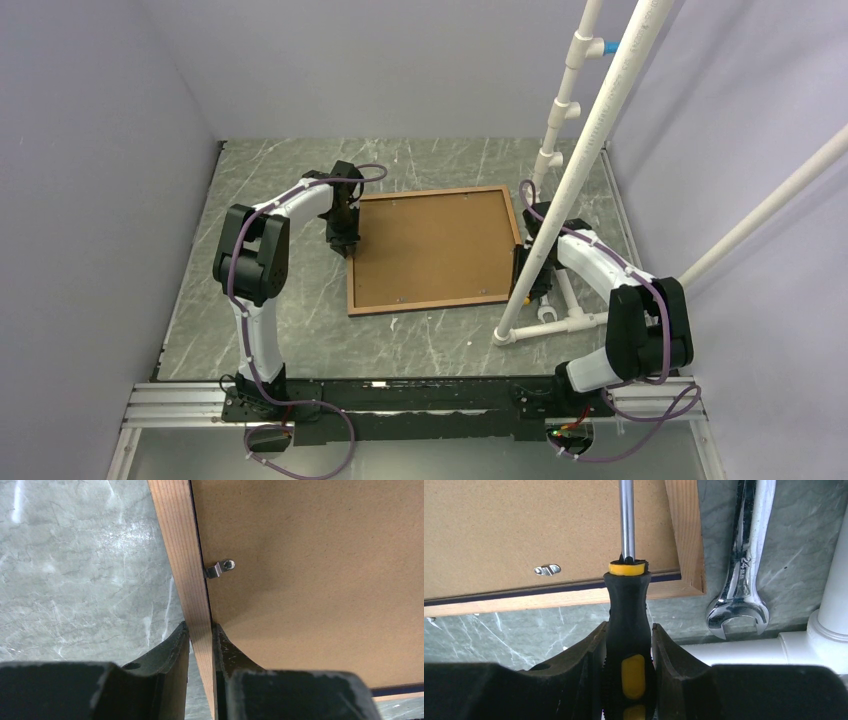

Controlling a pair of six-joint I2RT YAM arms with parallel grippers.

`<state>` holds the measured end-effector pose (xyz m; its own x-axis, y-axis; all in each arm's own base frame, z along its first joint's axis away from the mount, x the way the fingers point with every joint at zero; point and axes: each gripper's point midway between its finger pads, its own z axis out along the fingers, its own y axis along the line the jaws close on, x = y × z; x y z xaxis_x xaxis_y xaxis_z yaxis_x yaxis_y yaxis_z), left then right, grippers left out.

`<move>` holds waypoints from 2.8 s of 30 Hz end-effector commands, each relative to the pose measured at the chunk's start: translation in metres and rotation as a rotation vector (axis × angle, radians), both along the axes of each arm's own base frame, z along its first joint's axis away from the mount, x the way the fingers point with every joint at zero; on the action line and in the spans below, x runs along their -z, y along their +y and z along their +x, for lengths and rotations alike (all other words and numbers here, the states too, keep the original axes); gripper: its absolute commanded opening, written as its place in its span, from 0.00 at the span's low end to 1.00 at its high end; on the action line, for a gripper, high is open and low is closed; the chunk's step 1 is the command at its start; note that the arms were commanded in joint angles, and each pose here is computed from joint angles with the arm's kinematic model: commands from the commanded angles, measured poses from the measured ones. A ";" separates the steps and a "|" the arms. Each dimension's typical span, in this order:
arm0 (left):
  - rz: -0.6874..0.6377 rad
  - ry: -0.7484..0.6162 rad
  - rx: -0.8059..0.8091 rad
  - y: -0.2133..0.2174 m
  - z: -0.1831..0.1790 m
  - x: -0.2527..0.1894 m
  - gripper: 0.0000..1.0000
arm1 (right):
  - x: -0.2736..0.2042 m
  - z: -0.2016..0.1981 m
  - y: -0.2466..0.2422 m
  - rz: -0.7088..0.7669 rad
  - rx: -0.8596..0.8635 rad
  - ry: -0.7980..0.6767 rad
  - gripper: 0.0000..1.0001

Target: Take the photo out of the frame

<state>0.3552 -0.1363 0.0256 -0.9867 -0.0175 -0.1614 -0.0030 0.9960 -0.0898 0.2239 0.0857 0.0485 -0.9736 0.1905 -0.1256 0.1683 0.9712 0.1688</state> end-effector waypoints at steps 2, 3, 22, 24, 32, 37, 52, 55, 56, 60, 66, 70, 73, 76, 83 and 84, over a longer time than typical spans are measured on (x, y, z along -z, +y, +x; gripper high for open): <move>0.020 -0.028 0.035 0.002 0.011 0.002 0.00 | -0.006 0.017 0.017 0.058 -0.061 -0.074 0.00; 0.021 -0.026 0.035 0.003 0.010 0.003 0.00 | -0.006 0.018 0.018 0.060 -0.066 -0.075 0.00; 0.010 -0.033 0.039 0.001 0.012 0.000 0.00 | -0.048 0.050 0.024 0.055 -0.006 -0.285 0.00; 0.003 -0.032 0.032 0.003 0.013 -0.001 0.00 | -0.072 0.064 0.015 0.032 0.054 -0.395 0.00; -0.132 -0.071 0.007 0.008 0.024 -0.011 0.32 | -0.110 0.075 -0.035 -0.066 0.211 -0.605 0.00; -0.111 -0.129 -0.005 0.024 0.027 -0.022 0.45 | -0.106 0.071 -0.030 -0.036 0.151 -0.662 0.00; -0.126 -0.452 -0.203 0.048 -0.007 -0.115 0.60 | -0.096 0.079 -0.012 0.074 0.097 -0.778 0.00; -0.244 -0.403 -0.328 0.036 -0.040 -0.110 0.55 | -0.095 0.077 -0.016 0.055 0.106 -0.800 0.00; -0.284 -0.379 -0.365 0.029 -0.053 -0.105 0.54 | -0.096 0.077 -0.016 0.057 0.106 -0.808 0.00; -0.409 -0.298 -0.482 -0.010 -0.097 -0.091 0.53 | -0.101 0.076 -0.014 0.077 0.103 -0.831 0.00; -0.533 -0.105 -0.703 -0.061 -0.145 -0.074 0.56 | -0.100 0.074 -0.006 0.117 0.082 -0.824 0.00; -0.593 0.004 -0.844 -0.093 -0.163 -0.069 0.61 | -0.099 0.072 -0.006 0.116 0.077 -0.822 0.00; -0.546 0.033 -0.931 -0.106 -0.165 -0.067 0.68 | -0.099 0.072 -0.007 0.114 0.075 -0.821 0.00; -0.485 0.086 -0.982 -0.119 -0.164 -0.063 0.71 | -0.097 0.071 -0.006 0.113 0.070 -0.815 0.00; -0.437 0.233 -1.051 -0.159 -0.153 -0.049 0.69 | -0.095 0.071 -0.007 0.109 0.070 -0.809 0.00; -0.430 0.235 -1.062 -0.162 -0.151 -0.047 0.68 | -0.095 0.071 -0.006 0.110 0.070 -0.808 0.00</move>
<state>0.1972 -0.2810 0.0683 -0.6749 -0.7294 0.1118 -0.7009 0.5862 -0.4063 0.2862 0.0760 0.1288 -0.6225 0.3063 -0.7202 0.0549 0.9351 0.3502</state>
